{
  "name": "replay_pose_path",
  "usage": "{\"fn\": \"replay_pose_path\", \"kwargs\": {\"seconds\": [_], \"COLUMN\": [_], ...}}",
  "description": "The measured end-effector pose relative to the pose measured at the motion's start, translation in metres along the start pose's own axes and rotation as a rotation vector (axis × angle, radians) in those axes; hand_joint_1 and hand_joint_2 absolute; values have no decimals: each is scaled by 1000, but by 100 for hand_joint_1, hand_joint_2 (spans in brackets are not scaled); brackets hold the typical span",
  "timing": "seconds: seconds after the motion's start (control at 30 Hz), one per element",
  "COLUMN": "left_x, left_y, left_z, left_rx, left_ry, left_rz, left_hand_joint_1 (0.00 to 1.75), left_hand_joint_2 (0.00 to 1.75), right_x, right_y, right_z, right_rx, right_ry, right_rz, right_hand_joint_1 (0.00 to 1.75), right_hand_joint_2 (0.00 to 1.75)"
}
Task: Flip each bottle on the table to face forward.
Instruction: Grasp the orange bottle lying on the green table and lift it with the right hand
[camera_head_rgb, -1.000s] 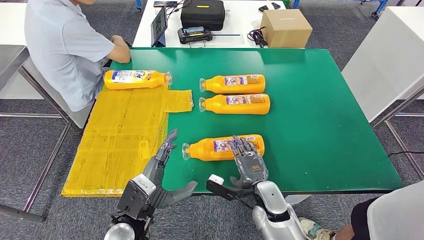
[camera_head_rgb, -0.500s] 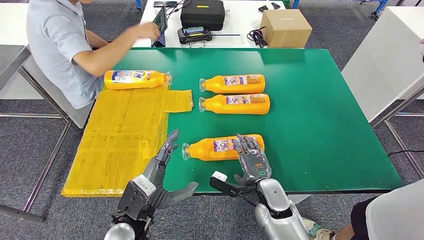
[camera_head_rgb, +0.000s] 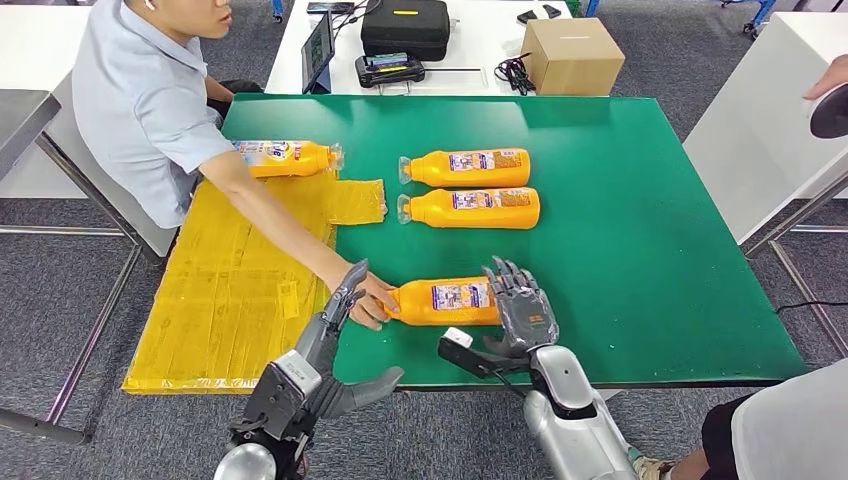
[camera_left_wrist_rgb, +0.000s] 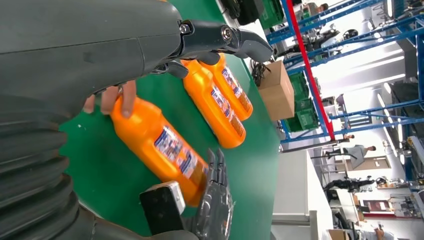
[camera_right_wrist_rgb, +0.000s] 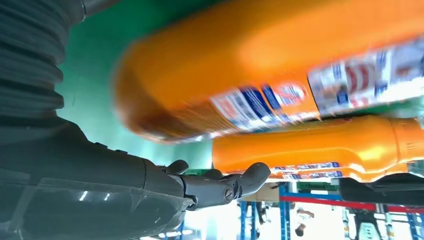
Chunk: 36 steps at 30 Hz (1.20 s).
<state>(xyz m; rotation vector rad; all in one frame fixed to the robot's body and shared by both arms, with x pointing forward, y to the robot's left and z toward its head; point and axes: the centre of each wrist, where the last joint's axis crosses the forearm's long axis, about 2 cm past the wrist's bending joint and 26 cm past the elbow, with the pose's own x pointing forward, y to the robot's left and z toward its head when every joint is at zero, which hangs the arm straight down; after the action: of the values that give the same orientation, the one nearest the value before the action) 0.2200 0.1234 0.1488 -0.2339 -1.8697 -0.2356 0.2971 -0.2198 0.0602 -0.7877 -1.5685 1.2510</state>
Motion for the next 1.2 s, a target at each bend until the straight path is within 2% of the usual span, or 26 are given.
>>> {"fn": "replay_pose_path", "kwargs": {"seconds": [0.47, 0.83, 0.87, 0.9, 0.97, 1.0, 1.03, 1.2], "left_x": [-3, -5, -5, -5, -6, -6, -6, -9], "left_y": [-4, -7, -8, -8, -10, -10, -10, -13], "left_z": [-6, -11, -12, -13, -14, -15, -15, -19], "left_rx": [-31, -64, -70, -75, -83, -85, -88, -110], "left_ry": [4, -7, -10, -12, -15, -16, -16, -16], "left_rz": [-1, 18, 20, 22, 23, 24, 25, 36], "left_hand_joint_1": [0, 0, 0, 0, 0, 0, 0, 0], "left_hand_joint_2": [175, 175, 175, 175, 175, 175, 175, 175], "right_x": [-15, -34, -38, -40, -45, -47, -50, -61], "right_y": [5, 5, 5, 4, 4, 4, 4, 3], "right_z": [-9, -23, -24, -25, -26, -26, -26, -28], "right_rx": [28, 158, 173, 186, 206, 214, 221, 296], "right_ry": [43, 113, 118, 122, 130, 134, 138, 136], "right_rz": [-50, -156, -165, -170, -170, -170, -169, -151], "right_hand_joint_1": [0, 2, 10, 34, 117, 153, 173, 175], "right_hand_joint_2": [175, 175, 175, 175, 175, 175, 175, 175]}}
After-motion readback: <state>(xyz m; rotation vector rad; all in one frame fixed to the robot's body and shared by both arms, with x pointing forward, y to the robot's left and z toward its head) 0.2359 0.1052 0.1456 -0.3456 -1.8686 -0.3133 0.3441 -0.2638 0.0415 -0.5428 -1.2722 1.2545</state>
